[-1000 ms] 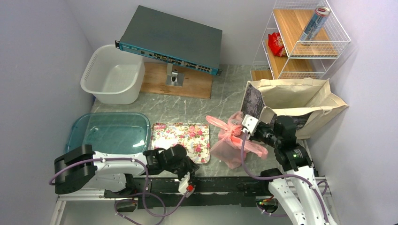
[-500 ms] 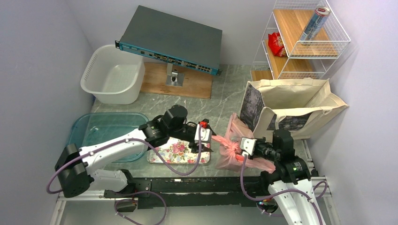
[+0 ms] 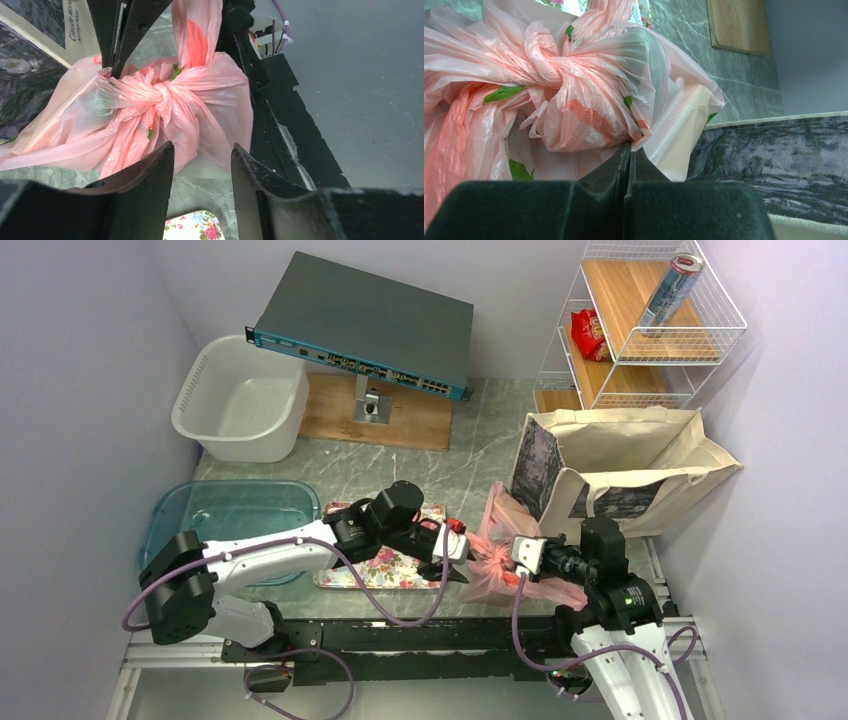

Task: Untie the knot of the grocery bags and take out the mixed food
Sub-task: Untie the takeout bag at the center of the board.

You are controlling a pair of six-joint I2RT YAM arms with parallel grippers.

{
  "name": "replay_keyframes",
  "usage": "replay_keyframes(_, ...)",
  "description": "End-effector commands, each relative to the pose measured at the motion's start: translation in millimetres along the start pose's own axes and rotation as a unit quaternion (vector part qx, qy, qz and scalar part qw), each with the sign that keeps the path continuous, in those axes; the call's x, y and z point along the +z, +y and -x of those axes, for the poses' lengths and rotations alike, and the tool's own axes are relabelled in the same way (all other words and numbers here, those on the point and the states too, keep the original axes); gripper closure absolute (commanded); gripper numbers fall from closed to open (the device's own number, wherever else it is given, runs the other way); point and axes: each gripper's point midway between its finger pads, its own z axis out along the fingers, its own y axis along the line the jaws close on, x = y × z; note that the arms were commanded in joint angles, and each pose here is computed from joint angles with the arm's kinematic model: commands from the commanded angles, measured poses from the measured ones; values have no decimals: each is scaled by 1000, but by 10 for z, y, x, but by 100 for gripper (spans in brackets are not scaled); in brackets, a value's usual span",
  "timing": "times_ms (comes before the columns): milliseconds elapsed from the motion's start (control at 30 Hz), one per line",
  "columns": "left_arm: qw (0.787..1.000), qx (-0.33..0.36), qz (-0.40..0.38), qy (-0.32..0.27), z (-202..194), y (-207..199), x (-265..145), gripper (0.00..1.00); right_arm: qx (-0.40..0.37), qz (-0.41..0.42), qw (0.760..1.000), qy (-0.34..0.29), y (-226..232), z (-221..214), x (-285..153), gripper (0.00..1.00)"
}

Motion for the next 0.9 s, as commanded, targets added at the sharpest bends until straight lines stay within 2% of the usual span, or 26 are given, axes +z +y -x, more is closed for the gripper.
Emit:
replay_keyframes(0,999,32,15,-17,77,140,100,50,9,13,1000,24,88,-101,-32,100)
replay_keyframes(200,999,41,5,-14,40,236,314,48,10,7,1000,21,65,-78,-37,100)
replay_keyframes(333,999,44,6,-9,48,318,403,24,11,3,1000,17,56,-52,-53,100)
replay_keyframes(400,999,45,11,-7,82,384,435,21,13,5,1000,14,68,-44,-51,100)
replay_keyframes(500,999,50,6,-10,116,419,504,23,21,6,1000,8,86,-38,-30,100)
replay_keyframes(567,998,60,-11,-11,109,366,571,30,29,1,1000,5,64,-29,-17,100)
replay_keyframes(633,997,76,-32,-7,64,262,607,44,39,-10,999,5,0,-16,-11,100)
replay_keyframes(700,993,108,-52,2,-32,144,601,66,57,-21,998,10,-79,-14,-7,100)
replay_keyframes(733,991,122,-57,6,-73,86,594,91,65,-27,997,14,-120,-21,-5,100)
replay_keyframes(767,990,132,-54,13,-140,54,574,100,74,-36,996,21,-171,-44,1,100)
replay_keyframes(867,985,163,-59,23,-239,-56,483,100,89,-61,994,36,-314,-99,26,100)
